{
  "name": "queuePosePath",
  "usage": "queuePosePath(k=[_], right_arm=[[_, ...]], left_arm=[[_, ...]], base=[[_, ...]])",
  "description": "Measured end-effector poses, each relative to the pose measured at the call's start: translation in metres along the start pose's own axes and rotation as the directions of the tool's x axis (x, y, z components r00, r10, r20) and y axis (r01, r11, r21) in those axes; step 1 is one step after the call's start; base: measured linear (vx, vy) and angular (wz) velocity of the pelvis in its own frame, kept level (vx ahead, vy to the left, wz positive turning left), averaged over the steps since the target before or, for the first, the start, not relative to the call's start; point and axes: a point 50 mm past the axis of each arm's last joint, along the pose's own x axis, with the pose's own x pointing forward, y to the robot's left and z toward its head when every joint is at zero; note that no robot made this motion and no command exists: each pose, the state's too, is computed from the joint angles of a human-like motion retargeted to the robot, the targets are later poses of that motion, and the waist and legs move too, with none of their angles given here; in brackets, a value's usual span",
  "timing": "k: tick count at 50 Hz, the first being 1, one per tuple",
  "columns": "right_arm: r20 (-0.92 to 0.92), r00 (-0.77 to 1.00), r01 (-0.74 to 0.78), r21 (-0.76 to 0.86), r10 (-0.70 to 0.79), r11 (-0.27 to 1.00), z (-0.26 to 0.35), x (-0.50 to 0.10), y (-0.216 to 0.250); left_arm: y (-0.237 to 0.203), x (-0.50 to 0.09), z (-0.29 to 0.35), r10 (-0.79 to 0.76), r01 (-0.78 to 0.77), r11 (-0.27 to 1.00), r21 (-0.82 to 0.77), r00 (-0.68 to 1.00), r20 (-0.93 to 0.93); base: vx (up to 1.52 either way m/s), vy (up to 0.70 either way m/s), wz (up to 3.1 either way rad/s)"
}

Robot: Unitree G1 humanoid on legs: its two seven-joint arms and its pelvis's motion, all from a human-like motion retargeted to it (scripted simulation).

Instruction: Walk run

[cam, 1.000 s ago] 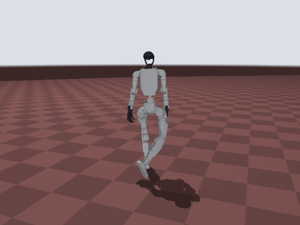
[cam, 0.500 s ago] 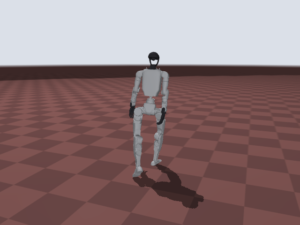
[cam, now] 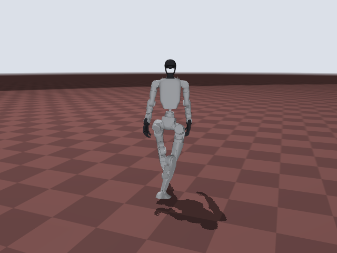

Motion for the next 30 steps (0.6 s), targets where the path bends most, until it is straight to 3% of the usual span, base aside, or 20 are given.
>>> queuePosePath(k=[6,11,16,22,26,30], right_arm=[[-0.206,0.978,-0.036,0.040,0.043,0.999,-0.077,-0.008,0.030],[-0.342,0.937,-0.059,0.029,0.066,0.998,-0.118,-0.020,0.036],[-0.421,0.904,-0.035,0.097,0.073,0.995,-0.147,-0.031,0.044],[-0.472,0.869,-0.025,0.262,0.150,0.965,-0.172,-0.043,0.064],[-0.472,0.865,-0.018,0.310,0.170,0.951,-0.174,-0.044,0.068],[-0.454,0.876,-0.017,0.306,0.161,0.952,-0.167,-0.040,0.064]], left_arm=[[0.015,-0.010,0.033,0.079,-0.078,0.997,-0.011,0.988,0.129],[0.059,-0.038,0.071,0.209,-0.209,0.978,-0.029,0.939,0.272],[0.112,-0.088,0.112,0.388,-0.412,0.910,-0.039,0.814,0.432],[0.154,-0.157,0.155,0.481,-0.558,0.826,-0.087,0.615,0.625],[0.157,-0.179,0.170,0.493,-0.582,0.802,-0.135,0.518,0.699],[0.143,-0.159,0.167,0.473,-0.538,0.830,-0.147,0.538,0.698]], base=[[1.20,0.03,-0.67],[0.88,0.04,-0.32],[0.78,-0.05,0.77],[0.79,-0.21,0.88],[0.82,-0.21,0.22],[0.99,-0.25,0.17]])
